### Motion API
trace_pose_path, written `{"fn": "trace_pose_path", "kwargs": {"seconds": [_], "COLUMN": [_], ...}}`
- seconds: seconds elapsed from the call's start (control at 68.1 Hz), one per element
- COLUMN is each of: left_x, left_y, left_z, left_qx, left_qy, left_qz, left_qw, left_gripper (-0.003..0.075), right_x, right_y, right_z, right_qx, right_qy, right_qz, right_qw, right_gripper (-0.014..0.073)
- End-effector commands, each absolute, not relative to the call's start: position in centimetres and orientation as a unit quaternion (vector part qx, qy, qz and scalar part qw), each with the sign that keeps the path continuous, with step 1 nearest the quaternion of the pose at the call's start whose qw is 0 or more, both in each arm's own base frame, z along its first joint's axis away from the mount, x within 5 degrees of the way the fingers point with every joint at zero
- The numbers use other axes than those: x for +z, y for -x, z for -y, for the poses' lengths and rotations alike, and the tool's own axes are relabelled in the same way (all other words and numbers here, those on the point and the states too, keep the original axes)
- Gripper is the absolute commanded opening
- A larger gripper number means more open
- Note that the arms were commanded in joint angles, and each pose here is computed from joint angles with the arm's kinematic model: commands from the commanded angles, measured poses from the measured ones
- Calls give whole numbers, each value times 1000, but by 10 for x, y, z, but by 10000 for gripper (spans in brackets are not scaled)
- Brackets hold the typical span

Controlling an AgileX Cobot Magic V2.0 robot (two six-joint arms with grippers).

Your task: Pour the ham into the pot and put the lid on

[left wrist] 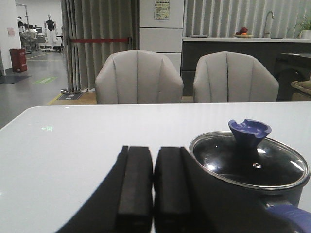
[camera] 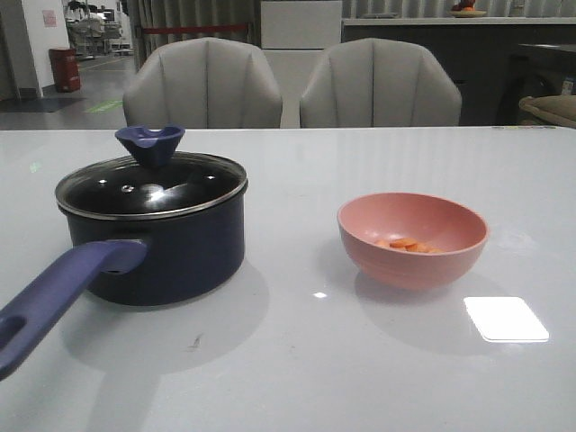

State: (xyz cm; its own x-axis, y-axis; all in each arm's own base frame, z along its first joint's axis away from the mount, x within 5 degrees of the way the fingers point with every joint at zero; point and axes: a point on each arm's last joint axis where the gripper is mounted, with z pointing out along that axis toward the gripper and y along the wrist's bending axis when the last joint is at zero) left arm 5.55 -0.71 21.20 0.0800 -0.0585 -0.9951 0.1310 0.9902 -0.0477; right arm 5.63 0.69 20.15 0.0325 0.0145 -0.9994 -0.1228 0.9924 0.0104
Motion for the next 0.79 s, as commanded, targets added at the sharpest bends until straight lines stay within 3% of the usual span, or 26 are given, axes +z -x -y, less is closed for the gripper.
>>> {"fn": "trace_pose_path", "kwargs": {"seconds": [0.0,0.617,0.779], "left_x": [213,213,222], "left_y": [-54,-54,-52], "left_z": [7,7,7], "left_qx": [-69,-69,-75], "left_qy": [-24,-24,-20], "left_qz": [-646,-646,-606], "left_qw": [760,760,792], "left_gripper": [132,132,132], "right_x": [212,212,212], "right_y": [-54,-54,-54], "right_z": [-6,-6,-6], "right_qx": [42,42,42], "right_qy": [41,41,41], "right_qz": [-653,-653,-653], "right_qw": [755,755,755], "right_gripper": [165,165,165]}}
